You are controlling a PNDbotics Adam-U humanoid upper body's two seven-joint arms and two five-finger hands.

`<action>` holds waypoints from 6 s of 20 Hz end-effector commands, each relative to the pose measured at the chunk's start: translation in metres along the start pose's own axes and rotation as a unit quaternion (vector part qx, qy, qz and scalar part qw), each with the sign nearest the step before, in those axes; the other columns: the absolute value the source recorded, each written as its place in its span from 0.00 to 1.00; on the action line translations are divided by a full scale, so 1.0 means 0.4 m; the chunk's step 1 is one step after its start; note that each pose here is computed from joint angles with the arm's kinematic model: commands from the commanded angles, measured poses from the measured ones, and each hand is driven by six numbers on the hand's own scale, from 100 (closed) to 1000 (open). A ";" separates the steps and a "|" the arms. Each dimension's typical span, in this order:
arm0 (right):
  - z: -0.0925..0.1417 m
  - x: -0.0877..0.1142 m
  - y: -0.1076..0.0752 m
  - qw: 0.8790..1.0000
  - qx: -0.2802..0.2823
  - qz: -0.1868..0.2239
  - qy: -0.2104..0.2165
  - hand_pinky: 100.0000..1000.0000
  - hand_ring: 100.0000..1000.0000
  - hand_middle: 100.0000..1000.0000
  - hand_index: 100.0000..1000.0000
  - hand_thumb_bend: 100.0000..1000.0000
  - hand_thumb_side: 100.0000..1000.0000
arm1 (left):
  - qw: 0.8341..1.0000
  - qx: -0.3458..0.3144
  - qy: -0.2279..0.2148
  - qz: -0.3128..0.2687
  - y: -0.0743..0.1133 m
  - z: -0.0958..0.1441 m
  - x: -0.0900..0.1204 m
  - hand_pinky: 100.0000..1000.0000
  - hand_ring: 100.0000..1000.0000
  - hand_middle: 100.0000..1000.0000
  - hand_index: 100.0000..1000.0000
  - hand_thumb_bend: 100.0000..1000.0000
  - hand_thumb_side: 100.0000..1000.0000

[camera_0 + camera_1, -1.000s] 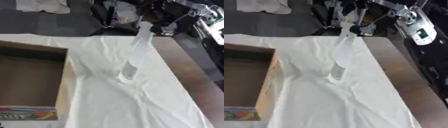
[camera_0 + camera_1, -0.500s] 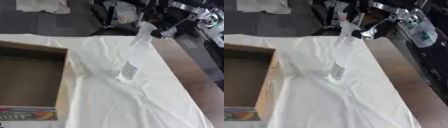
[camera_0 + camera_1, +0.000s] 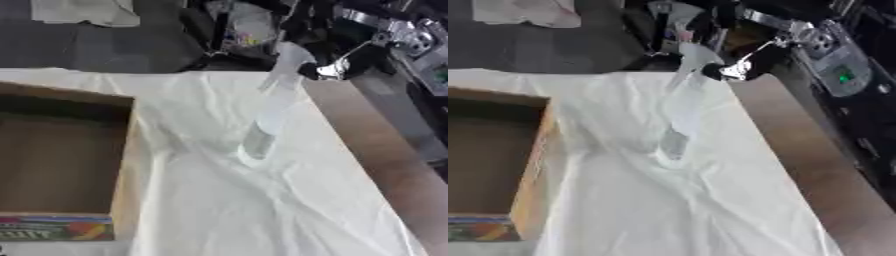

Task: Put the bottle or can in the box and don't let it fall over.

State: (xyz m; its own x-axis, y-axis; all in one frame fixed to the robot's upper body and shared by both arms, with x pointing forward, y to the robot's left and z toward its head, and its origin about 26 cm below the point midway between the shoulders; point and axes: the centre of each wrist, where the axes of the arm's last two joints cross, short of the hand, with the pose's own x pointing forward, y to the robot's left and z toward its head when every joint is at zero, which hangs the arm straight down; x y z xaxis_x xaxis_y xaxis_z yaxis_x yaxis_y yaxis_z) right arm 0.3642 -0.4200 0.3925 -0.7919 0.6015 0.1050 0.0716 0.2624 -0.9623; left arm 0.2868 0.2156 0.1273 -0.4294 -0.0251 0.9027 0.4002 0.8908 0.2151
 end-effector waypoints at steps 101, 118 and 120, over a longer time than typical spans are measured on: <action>-0.456 0.265 -0.109 0.949 -0.035 -0.174 -0.261 0.26 0.18 0.20 0.42 0.00 0.01 | 0.999 -0.031 0.001 0.012 0.000 -0.023 0.012 0.87 0.84 0.77 0.76 0.09 0.81; -0.563 0.279 0.085 0.950 0.023 -0.164 -0.265 0.26 0.18 0.20 0.42 0.00 0.02 | 0.999 -0.034 -0.017 0.016 -0.006 -0.039 0.029 0.87 0.84 0.77 0.76 0.09 0.80; -0.572 0.279 0.109 0.950 0.027 -0.165 -0.265 0.27 0.19 0.21 0.43 0.00 0.02 | 0.999 -0.034 -0.019 0.016 -0.007 -0.041 0.030 0.87 0.84 0.77 0.76 0.09 0.80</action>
State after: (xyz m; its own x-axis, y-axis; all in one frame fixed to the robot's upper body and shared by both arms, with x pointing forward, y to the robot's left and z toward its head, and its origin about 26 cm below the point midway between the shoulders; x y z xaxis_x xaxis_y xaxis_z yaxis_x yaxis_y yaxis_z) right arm 0.4230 -0.1687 0.4089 -0.9478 0.0239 0.3179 -0.2936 0.3234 -0.8996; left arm 0.2951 0.2078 0.1373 -0.4259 0.0057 0.9047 0.4603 0.8623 0.2113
